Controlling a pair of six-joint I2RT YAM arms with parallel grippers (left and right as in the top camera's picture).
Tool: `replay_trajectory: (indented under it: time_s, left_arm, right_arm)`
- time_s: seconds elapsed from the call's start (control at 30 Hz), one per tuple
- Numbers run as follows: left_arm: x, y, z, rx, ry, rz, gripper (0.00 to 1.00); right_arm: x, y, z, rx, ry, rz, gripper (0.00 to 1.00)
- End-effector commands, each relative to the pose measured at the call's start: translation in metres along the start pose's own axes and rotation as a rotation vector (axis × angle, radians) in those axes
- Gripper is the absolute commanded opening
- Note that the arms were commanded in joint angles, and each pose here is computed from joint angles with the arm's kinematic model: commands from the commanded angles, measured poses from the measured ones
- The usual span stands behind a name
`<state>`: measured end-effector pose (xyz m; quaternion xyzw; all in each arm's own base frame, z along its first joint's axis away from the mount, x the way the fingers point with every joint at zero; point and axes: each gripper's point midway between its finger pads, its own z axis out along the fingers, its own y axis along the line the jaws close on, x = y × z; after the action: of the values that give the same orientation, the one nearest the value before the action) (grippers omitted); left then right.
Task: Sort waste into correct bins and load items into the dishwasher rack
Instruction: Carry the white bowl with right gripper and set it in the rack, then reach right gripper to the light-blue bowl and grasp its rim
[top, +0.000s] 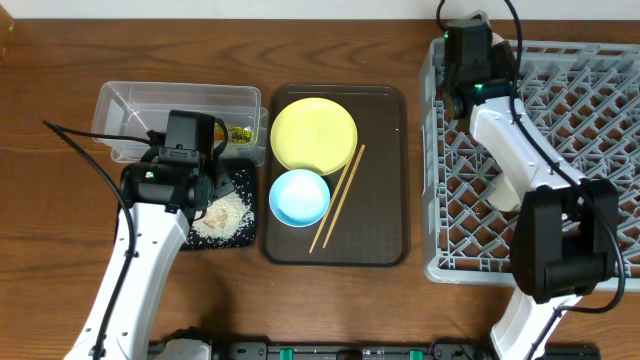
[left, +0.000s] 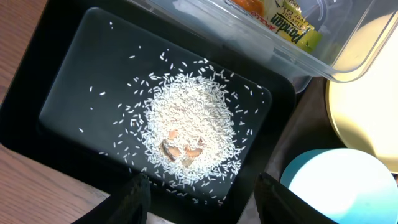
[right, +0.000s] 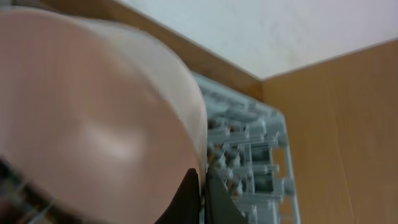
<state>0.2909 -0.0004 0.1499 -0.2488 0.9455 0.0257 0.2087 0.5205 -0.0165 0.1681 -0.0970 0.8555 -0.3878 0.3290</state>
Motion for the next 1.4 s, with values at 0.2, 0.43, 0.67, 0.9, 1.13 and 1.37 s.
replay_trajectory:
  time_s: [0.2, 0.43, 0.67, 0.9, 1.13, 1.37]
  left_arm:
    - [-0.003, 0.005, -0.001, -0.019, -0.018, -0.015, 0.57]
    - [-0.004, 0.005, -0.001, -0.019, -0.018, -0.015, 0.57]
    - [-0.003, 0.005, -0.001, -0.019, -0.018, -0.015, 0.57]
    - [-0.004, 0.006, -0.001, -0.023, -0.019, -0.015, 0.57]
    - [-0.011, 0.036, -0.004, -0.176, -0.077, -0.082, 0.56]
    - [-0.013, 0.050, -0.003, -0.204, -0.069, -0.121, 0.56]
  right_arm:
    - [0.028, 0.039, -0.019, -0.145, 0.103, 0.131, 0.01]
    - [0.032, 0.054, -0.046, -0.351, 0.125, 0.179, 0.25]
    - [0.011, 0.041, -0.085, -0.497, 0.035, 0.241, 0.51]
    - [-0.019, 0.082, -0.163, -1.013, -0.093, 0.269, 0.51]
    - [-0.014, 0.137, -0.212, -1.222, -0.074, 0.161, 0.51]
    - [0.009, 0.203, -0.251, -1.306, -0.010, -0.005, 0.53]
